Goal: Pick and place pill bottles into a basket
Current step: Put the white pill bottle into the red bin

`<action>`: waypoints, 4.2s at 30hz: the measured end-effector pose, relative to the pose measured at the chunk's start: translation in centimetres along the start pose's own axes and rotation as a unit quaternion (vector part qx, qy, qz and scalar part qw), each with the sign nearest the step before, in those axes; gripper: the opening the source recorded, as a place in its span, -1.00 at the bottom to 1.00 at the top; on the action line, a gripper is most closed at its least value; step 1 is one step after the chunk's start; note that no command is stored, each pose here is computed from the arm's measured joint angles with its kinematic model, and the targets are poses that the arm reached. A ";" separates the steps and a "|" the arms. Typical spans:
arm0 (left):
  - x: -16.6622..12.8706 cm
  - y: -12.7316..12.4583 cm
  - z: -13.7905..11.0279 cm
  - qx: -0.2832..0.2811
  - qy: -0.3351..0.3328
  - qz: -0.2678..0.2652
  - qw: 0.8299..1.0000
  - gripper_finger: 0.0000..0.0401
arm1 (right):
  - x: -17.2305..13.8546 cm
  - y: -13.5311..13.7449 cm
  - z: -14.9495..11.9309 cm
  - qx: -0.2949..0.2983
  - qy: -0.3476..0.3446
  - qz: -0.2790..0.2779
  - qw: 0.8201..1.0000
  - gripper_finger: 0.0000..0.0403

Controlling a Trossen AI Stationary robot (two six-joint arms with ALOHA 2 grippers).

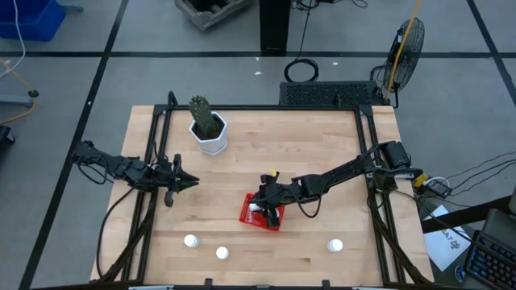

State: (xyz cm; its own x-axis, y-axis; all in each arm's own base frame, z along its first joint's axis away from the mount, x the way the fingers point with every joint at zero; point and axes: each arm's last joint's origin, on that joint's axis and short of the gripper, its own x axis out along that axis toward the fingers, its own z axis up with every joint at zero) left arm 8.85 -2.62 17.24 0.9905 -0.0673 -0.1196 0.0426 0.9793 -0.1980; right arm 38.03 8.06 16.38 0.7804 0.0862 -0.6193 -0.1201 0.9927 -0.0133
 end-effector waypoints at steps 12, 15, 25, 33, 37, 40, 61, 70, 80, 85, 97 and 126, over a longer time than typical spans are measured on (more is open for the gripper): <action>0.0 0.0 0.0 0.000 0.000 0.000 1.000 -0.69 | -2.6 1.6 1.8 -0.028 -0.034 0.021 0.999 0.27; 0.0 0.0 0.0 0.000 0.000 0.000 1.000 -0.69 | -4.9 3.8 2.5 -0.043 -0.040 0.051 0.997 0.25; 0.0 0.0 0.0 0.000 0.000 0.000 1.000 -0.69 | -13.5 12.9 -0.8 -0.036 0.051 0.005 0.998 0.25; 0.0 0.0 0.0 0.000 0.000 0.000 1.000 -0.69 | -17.3 15.3 -4.8 0.101 0.155 -0.042 0.982 0.25; 0.0 0.0 0.0 0.000 0.000 0.000 1.000 -0.69 | -17.9 15.7 -5.7 0.167 0.205 -0.040 0.964 0.25; 0.0 0.0 0.0 0.000 0.000 0.000 1.000 -0.69 | -18.2 16.0 -6.0 0.210 0.225 -0.033 0.951 0.25; 0.0 0.0 0.0 0.000 0.000 0.000 1.000 -0.69 | -18.1 16.3 -10.0 0.282 0.303 -0.043 0.909 0.25; 0.0 0.0 0.0 0.000 0.000 0.000 1.000 -0.69 | -18.0 16.2 -10.2 0.289 0.306 -0.052 0.905 0.22; 0.0 0.0 0.0 0.000 0.000 0.000 1.000 -0.69 | -17.6 16.2 -10.2 0.294 0.305 -0.059 0.904 -0.23; 0.0 0.0 0.0 0.000 0.000 0.000 1.000 -0.69 | -17.2 15.6 -9.9 0.296 0.293 -0.069 0.906 -0.25; 0.0 0.0 0.0 0.000 0.000 0.000 1.000 -0.69 | -15.9 13.9 -5.0 0.191 0.199 -0.048 0.960 -0.25; 0.0 0.0 0.0 0.000 0.000 0.000 1.000 -0.69 | -10.9 1.9 6.1 0.006 0.060 0.028 0.998 -0.25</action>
State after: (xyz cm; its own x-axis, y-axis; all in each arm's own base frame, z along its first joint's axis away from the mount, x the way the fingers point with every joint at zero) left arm 8.85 -2.62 17.23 0.9905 -0.0673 -0.1203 0.0425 0.9793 -0.1978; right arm 33.05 9.50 27.93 0.6931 0.1312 -0.7088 -0.1538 0.9876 0.0324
